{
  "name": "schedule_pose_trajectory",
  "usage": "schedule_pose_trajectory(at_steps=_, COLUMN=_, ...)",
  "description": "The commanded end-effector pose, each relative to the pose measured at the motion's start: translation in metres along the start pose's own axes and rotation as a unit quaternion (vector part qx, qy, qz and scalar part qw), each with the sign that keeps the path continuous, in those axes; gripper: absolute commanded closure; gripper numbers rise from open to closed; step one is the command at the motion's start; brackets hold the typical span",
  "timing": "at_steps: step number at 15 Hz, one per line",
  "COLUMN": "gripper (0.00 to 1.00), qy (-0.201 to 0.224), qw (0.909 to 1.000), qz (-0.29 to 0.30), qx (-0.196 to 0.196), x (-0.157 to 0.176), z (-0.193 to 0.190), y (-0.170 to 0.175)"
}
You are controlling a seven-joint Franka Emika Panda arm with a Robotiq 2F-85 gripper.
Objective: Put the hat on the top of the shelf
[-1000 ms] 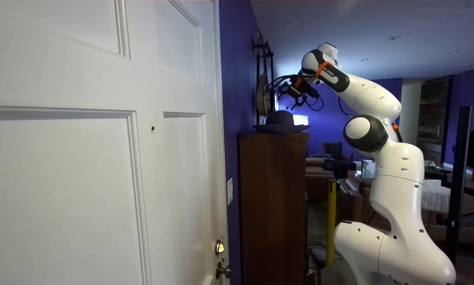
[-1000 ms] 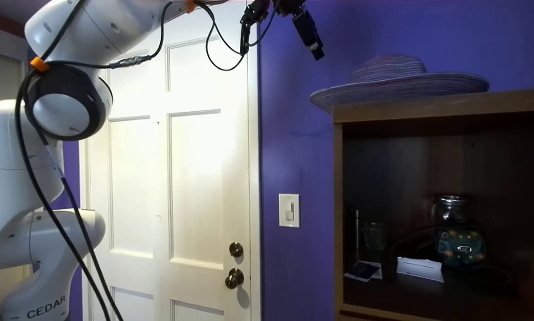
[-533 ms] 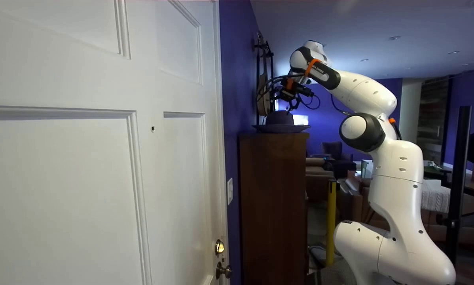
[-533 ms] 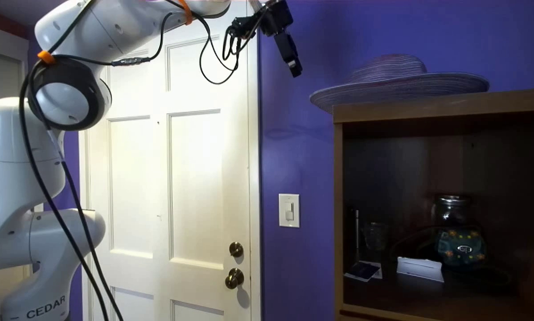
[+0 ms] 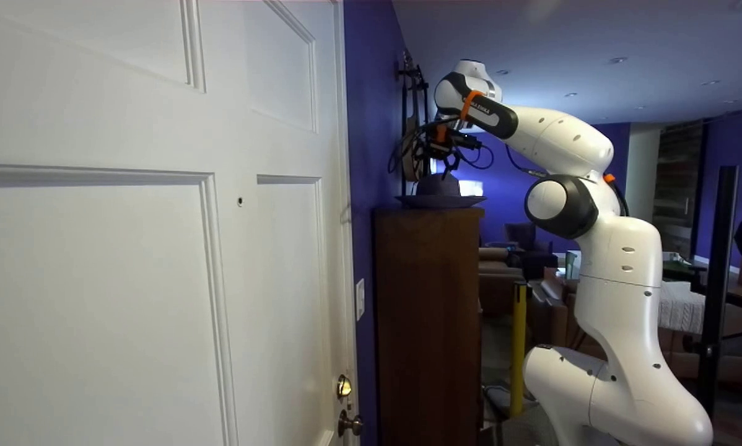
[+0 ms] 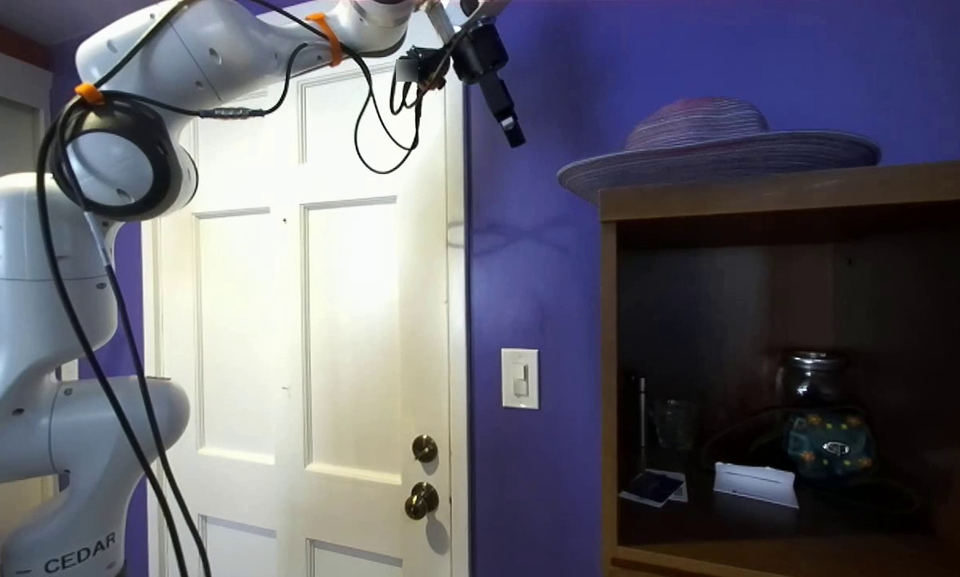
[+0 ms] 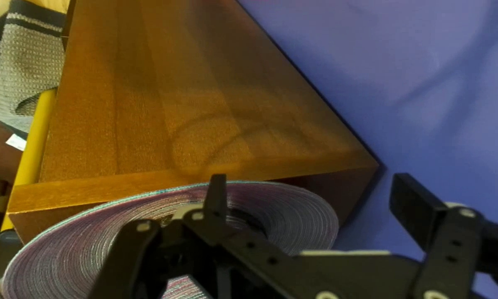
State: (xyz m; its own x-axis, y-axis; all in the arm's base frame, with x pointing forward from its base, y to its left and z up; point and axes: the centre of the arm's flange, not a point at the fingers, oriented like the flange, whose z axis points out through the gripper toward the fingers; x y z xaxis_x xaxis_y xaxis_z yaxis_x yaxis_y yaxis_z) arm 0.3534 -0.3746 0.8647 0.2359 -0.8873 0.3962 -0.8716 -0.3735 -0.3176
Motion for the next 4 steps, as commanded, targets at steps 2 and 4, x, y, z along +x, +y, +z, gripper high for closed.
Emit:
schedule_pose_trajectory(at_steps=2, gripper=0.0, qy=0.001, qw=1.0, qz=-0.001, qx=-0.004, x=-0.0015, z=0.0002, y=-0.0017)
schedule_pose_trajectory(at_steps=4, gripper=0.0, qy=0.002, qw=1.0, qz=-0.001, qx=-0.005, x=-0.0006, z=0.0, y=0.0002)
